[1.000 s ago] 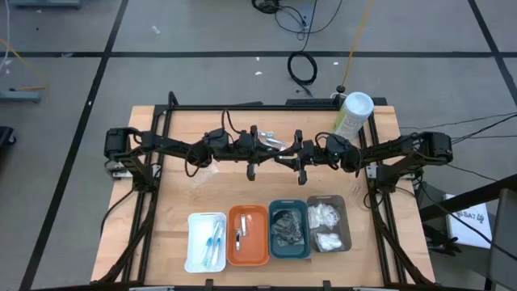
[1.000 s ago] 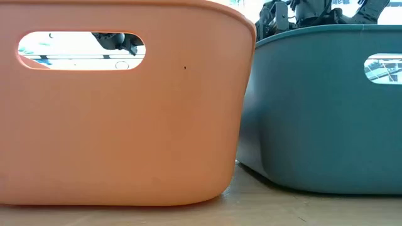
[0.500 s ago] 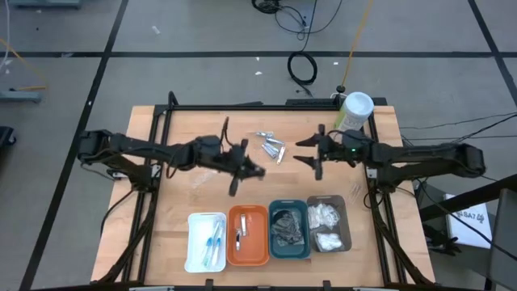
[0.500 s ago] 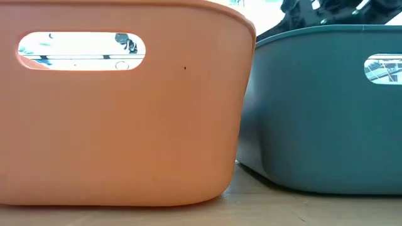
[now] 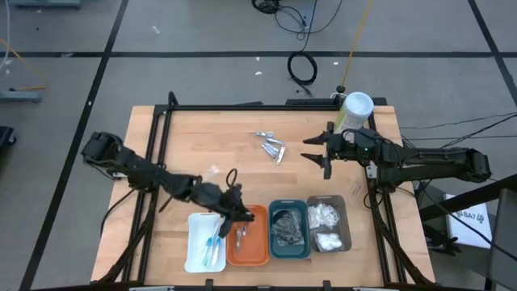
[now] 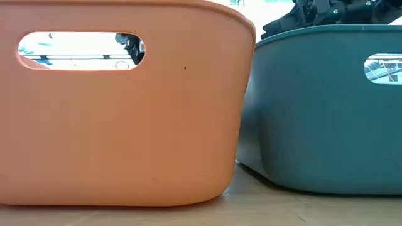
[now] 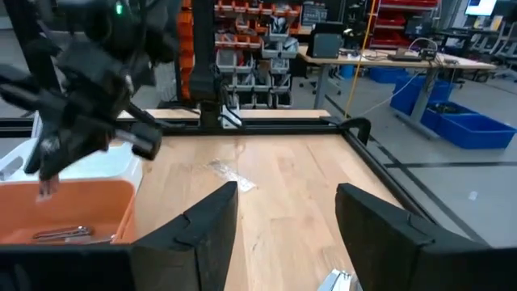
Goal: Pick & Place Travel size toiletries
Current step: Put the silver nail cutter into the orange bin
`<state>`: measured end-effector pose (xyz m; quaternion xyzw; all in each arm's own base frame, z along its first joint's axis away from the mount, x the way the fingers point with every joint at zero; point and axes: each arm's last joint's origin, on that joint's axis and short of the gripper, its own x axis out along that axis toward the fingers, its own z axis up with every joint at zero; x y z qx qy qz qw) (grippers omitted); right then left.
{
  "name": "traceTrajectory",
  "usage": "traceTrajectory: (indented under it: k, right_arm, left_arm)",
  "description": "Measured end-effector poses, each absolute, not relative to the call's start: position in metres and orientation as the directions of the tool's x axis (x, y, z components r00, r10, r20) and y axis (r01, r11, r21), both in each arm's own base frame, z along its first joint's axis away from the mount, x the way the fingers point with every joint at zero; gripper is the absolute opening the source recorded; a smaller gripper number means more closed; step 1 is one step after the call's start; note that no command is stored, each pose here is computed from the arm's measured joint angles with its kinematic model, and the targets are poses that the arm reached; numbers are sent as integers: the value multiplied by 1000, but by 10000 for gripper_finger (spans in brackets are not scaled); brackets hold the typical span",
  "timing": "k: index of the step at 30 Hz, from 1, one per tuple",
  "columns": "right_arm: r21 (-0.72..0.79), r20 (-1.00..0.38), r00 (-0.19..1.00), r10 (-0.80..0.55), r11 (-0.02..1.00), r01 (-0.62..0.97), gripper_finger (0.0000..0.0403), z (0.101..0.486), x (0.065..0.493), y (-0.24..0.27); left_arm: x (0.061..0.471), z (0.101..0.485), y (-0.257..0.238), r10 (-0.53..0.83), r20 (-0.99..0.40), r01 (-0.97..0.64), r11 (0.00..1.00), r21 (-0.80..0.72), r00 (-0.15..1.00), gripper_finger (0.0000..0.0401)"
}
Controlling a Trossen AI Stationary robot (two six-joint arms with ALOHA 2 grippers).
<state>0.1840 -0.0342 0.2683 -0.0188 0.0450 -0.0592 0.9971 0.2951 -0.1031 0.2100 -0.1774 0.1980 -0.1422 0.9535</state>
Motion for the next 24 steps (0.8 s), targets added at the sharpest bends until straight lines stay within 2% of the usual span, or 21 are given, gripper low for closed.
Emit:
traceTrajectory:
  k: [5, 12, 16, 24]
  right_arm:
    - [-40, -97, 988, -119, 992, 116, 196, 266, 187, -35]
    - [-17, -112, 987, -114, 993, 113, 196, 262, 191, -35]
    - [-11, -111, 987, -114, 993, 114, 196, 263, 191, -35]
    - [-3, -111, 987, -114, 993, 114, 196, 263, 191, -35]
  left_arm:
    - [295, 183, -123, -372, -302, 165, 826, -538, 878, 12]
    - [298, 169, -122, -420, -345, 109, 751, -651, 839, 53]
    - [300, 167, -117, -430, -364, 95, 743, -663, 826, 94]
    - [299, 164, -115, -447, -386, 94, 742, -664, 807, 207]
